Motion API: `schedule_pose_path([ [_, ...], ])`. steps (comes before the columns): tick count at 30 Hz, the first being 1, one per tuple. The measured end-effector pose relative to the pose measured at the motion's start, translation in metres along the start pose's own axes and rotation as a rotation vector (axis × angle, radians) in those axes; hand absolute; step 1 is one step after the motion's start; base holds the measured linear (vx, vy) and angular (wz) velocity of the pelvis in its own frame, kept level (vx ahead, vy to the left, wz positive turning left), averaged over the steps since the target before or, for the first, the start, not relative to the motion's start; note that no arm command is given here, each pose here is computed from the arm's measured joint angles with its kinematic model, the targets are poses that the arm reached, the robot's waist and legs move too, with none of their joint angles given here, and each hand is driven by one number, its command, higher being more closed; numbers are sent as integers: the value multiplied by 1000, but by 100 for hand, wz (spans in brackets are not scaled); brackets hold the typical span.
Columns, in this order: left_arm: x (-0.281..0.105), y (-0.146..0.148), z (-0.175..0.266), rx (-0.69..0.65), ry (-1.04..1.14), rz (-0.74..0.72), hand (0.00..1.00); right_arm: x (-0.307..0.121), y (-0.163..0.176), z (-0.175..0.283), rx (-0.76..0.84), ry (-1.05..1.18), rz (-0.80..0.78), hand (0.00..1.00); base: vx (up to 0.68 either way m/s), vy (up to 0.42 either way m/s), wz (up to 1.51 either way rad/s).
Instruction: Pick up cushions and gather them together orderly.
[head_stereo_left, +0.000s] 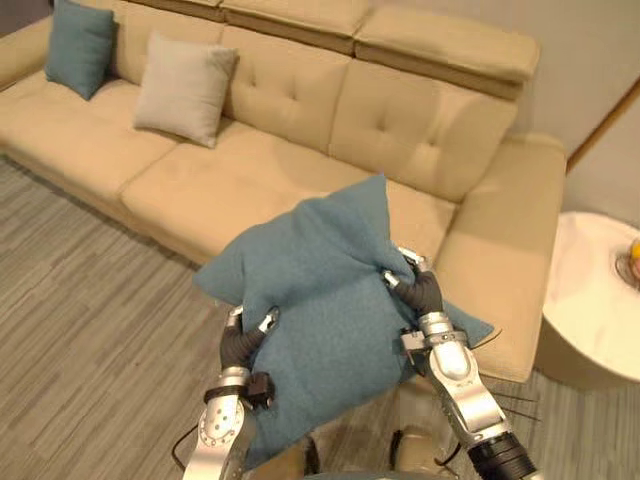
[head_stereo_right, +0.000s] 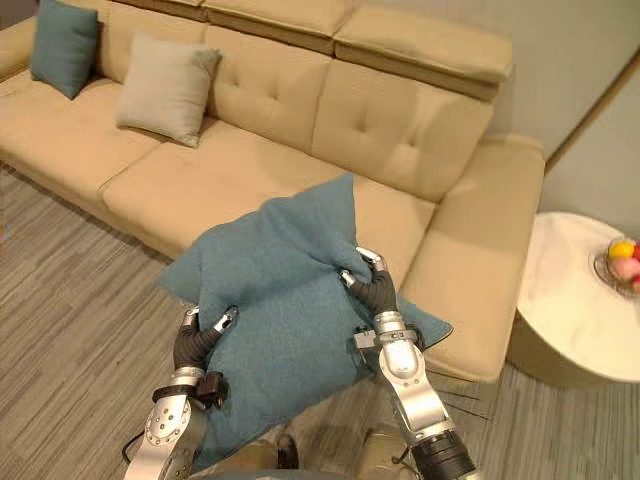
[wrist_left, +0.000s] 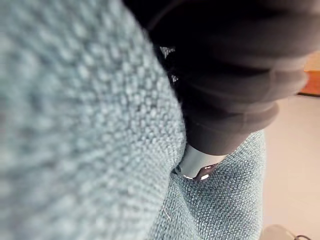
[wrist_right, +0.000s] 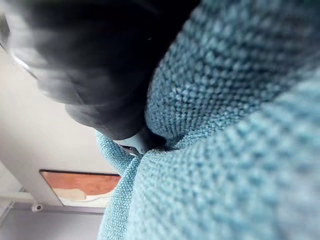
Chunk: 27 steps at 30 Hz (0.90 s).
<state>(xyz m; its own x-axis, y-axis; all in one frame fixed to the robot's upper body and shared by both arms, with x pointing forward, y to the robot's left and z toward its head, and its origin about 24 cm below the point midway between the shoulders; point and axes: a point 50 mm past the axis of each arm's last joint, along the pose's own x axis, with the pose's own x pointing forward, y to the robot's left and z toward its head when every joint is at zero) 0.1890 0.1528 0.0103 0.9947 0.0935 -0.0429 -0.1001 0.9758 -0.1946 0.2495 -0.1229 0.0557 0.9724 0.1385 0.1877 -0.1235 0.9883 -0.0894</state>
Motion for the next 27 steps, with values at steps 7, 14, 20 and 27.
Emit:
schedule_pose_path([
  [7,6,-17,-12,-11,44,-69,100,-22,-22,-17,-16,93,-76,100,489,-146,33],
  [14,7,-18,-14,-25,44,-71,100,-21,-22,1,-4,18,-85,100,367,9,-88],
  [20,9,-20,-13,-22,36,-66,100,-21,-23,-3,-17,32,-90,100,172,251,-108],
  [27,12,-4,-10,53,30,-53,100,-15,-6,-9,-1,54,-57,100,28,240,-84],
])
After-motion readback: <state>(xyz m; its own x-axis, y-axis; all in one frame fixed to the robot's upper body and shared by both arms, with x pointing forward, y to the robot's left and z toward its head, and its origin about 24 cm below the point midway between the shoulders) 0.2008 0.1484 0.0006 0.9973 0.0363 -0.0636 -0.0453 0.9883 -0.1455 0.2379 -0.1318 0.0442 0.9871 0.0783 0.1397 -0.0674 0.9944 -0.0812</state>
